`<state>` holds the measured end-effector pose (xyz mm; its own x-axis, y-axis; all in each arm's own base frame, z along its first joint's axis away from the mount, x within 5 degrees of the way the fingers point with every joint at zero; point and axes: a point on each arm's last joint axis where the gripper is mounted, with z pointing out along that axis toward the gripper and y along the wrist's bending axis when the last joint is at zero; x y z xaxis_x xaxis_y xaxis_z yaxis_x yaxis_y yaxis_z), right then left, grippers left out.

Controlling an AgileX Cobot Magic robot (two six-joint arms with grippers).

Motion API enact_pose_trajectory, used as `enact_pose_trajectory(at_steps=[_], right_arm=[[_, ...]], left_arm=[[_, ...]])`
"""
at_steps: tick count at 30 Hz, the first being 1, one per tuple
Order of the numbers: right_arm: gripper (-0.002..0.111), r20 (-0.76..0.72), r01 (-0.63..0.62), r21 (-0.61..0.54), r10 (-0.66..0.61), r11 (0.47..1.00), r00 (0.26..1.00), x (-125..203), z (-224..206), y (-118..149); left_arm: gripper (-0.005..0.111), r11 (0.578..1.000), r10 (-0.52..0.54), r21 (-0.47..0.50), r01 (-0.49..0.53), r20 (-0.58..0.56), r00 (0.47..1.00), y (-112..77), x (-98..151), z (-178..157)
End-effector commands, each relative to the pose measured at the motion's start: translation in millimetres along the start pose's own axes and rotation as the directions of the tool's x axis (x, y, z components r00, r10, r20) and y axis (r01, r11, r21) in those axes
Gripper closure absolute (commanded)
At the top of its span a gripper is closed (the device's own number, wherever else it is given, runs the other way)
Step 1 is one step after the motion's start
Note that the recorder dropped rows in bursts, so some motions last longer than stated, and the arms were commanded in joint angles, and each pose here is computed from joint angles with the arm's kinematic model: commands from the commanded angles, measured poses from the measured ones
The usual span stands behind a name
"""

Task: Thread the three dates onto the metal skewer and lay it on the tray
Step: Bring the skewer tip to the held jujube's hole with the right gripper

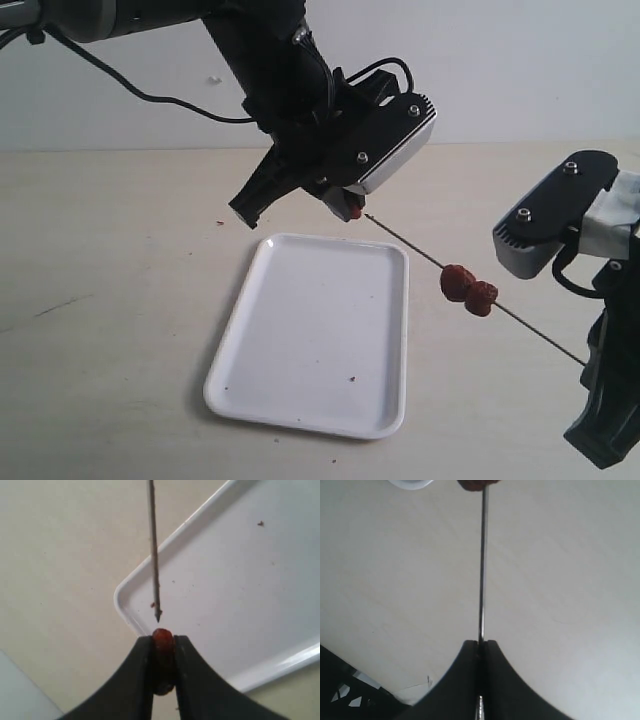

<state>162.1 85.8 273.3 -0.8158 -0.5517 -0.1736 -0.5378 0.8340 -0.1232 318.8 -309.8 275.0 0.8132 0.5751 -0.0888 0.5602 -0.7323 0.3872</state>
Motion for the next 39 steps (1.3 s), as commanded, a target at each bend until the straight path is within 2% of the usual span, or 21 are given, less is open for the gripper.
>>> enact_pose_trajectory(at_steps=[1, 22, 39], right_arm=[[0.108, 0.030, 0.012, 0.005, -0.012, 1.000, 0.999, -1.3, -4.0, -0.6], [0.108, 0.032, 0.023, -0.017, -0.023, 1.000, 0.999, -8.5, 1.8, 1.8], [0.108, 0.038, 0.017, 0.033, -0.018, 0.999, 0.999, -9.3, 1.9, -2.8]], left_arm=[[0.095, 1.000, -0.004, -0.023, 0.004, 0.001, 1.000, 2.2, -1.1, -6.8], [0.095, 1.000, -0.004, -0.023, 0.004, 0.001, 1.000, 2.2, -1.1, -6.8], [0.095, 1.000, -0.004, -0.021, 0.004, 0.001, 1.000, 2.0, -1.2, -6.8]])
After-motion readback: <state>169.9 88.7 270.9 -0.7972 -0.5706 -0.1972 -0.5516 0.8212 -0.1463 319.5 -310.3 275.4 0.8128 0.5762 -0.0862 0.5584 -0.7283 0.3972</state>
